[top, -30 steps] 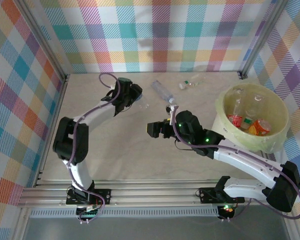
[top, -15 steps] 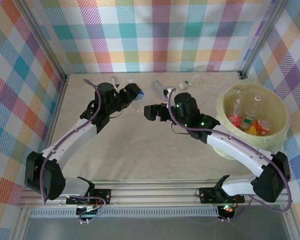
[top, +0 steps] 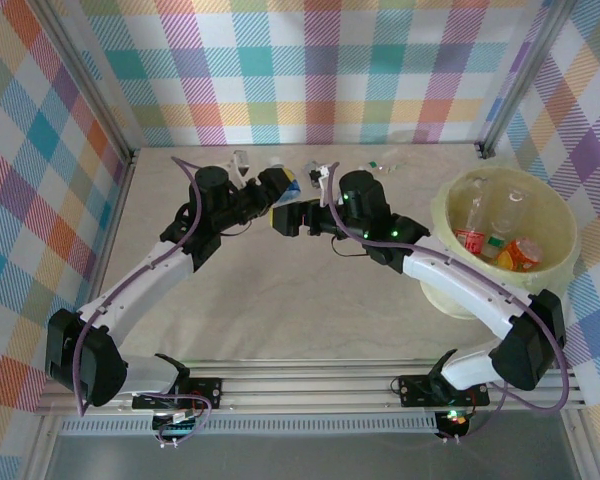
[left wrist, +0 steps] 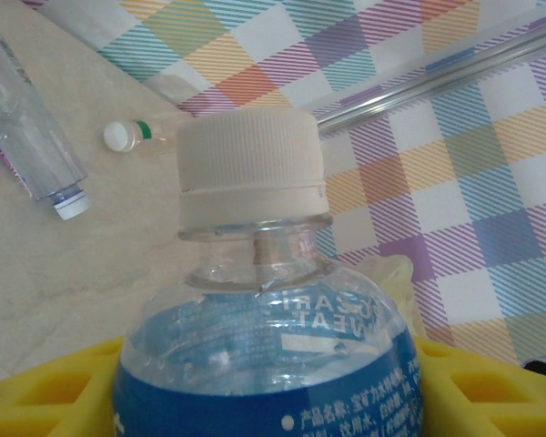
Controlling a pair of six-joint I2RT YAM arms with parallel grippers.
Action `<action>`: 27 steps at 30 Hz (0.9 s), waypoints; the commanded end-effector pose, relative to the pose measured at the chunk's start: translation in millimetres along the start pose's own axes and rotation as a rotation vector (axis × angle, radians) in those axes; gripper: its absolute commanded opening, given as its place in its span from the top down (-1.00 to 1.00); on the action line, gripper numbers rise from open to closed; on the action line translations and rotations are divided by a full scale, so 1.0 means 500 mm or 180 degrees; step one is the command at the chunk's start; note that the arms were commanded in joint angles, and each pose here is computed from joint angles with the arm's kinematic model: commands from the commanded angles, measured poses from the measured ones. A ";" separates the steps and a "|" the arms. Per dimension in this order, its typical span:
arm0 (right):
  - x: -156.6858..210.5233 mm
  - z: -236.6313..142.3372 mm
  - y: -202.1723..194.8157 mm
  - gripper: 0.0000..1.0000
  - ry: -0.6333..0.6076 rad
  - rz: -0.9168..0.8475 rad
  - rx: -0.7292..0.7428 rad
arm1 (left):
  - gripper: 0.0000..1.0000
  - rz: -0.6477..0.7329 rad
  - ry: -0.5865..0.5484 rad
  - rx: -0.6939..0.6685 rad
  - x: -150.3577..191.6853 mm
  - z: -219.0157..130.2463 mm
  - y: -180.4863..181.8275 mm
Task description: Put the plastic bottles in the bin
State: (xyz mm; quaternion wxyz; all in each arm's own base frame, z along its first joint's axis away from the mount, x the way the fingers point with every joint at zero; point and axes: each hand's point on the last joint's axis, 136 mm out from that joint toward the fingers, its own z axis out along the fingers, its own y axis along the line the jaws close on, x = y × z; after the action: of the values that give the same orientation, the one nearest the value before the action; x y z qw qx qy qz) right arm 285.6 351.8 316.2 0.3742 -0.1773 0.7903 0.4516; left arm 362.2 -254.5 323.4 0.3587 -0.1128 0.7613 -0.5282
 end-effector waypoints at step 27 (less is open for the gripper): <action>-0.030 -0.019 0.004 0.36 0.0272 0.0334 -0.0286 | -0.40 0.0079 0.0054 0.0515 0.002 -0.004 -0.098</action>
State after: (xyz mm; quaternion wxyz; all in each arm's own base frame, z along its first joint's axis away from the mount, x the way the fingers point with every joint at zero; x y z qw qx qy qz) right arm 289.8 342.9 311.1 0.2983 -0.1642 0.8144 0.4700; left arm 359.9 -261.9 338.4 0.3636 -0.1027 0.7423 -0.5534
